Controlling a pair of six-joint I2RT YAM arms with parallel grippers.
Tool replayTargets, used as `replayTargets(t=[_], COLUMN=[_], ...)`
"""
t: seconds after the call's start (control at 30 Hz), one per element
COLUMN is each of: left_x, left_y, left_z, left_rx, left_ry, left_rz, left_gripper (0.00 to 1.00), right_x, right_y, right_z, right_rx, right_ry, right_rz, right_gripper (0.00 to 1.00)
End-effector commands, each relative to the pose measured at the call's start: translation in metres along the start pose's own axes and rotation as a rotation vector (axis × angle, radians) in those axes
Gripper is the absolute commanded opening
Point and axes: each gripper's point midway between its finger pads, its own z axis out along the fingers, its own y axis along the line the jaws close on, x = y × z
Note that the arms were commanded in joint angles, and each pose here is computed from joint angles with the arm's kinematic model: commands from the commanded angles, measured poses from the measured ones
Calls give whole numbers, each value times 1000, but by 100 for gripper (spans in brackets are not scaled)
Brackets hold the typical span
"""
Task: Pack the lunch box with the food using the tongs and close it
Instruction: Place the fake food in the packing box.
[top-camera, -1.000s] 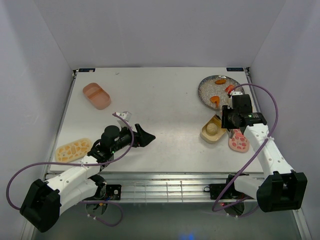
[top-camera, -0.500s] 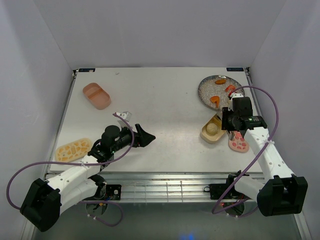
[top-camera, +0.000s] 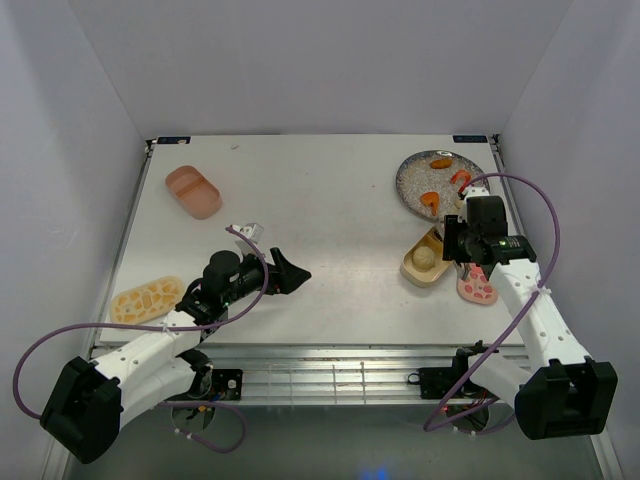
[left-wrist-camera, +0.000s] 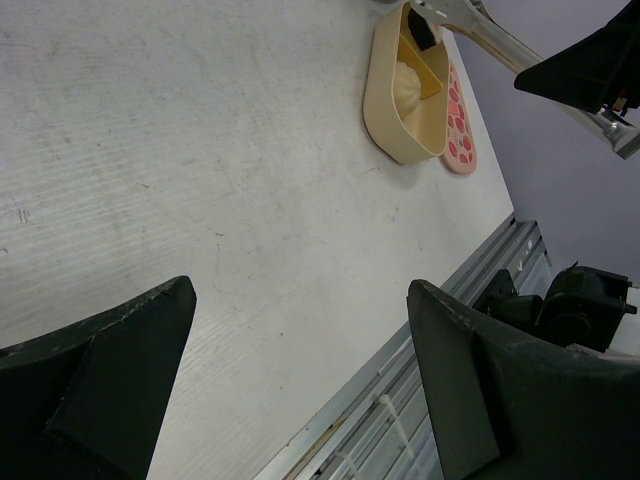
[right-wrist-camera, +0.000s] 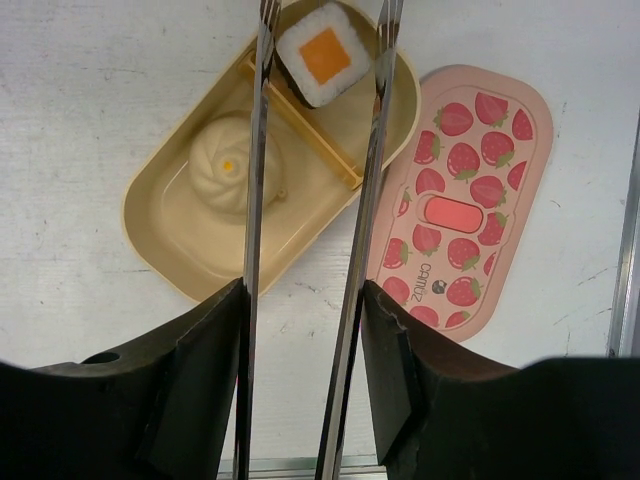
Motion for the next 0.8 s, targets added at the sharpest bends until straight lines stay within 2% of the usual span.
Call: replayTargets(t=[0.0, 0.47, 0.77], left_x=[-2, -1, -1], left_y=[-5, -4, -2], left_z=[0, 1, 1], left_rx=[14, 14, 5], left_ry=[-3, 2, -2], left_rz=[5, 4, 8], left_gripper=[98, 98, 98], right_x=[-13, -21, -76], right_y=[-3, -3, 7], right_z=[-5, -7, -31], right_rx=[16, 21, -38], right_ry=[-61, -57, -141], right_rz=[11, 15, 39], right_gripper=[54, 55, 54])
